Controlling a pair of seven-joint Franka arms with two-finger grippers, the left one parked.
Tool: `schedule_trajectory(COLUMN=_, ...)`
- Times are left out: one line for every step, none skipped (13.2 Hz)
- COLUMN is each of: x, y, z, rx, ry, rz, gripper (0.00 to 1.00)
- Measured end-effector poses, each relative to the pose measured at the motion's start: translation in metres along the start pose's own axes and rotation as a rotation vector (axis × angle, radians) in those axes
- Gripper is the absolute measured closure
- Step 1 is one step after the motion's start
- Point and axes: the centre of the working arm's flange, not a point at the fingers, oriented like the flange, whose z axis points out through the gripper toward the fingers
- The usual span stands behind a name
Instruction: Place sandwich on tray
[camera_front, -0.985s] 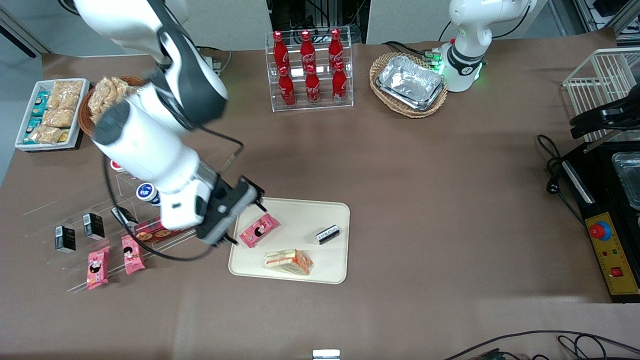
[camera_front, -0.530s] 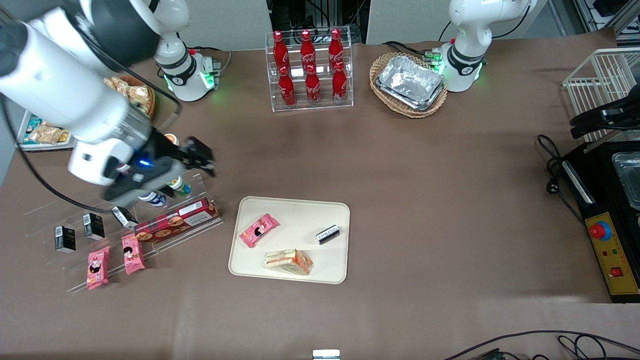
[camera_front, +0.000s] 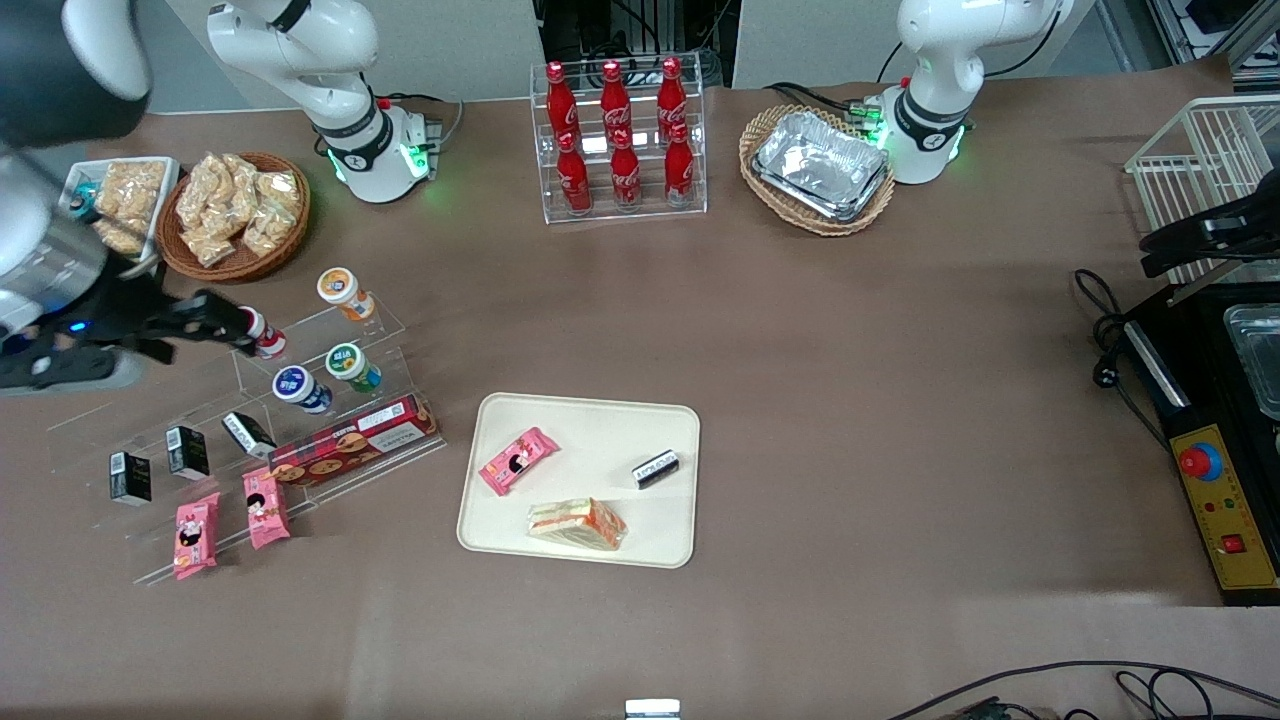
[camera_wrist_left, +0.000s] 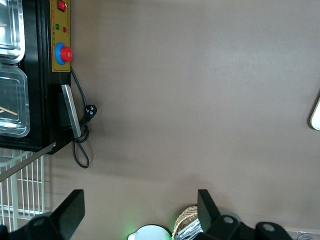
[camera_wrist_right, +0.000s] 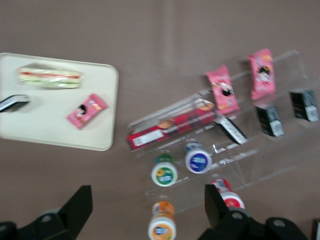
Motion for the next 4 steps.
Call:
schedule_trajectory(x=0.002, y=0.026, z=0.005, rx=-0.008, ry=-0.011, rz=0.042, gripper=0.0)
schedule_trajectory(x=0.002, y=0.051, z=0.007, rx=-0.014, ry=-0.016, rz=0.079, gripper=0.0)
schedule_trajectory(x=0.002, y=0.075, z=0.007, rx=-0.017, ry=-0.016, rz=0.11, gripper=0.0)
schedule_trajectory(x=0.001, y=0.095, z=0.006, rx=-0.02, ry=-0.014, rz=0.14, gripper=0.0)
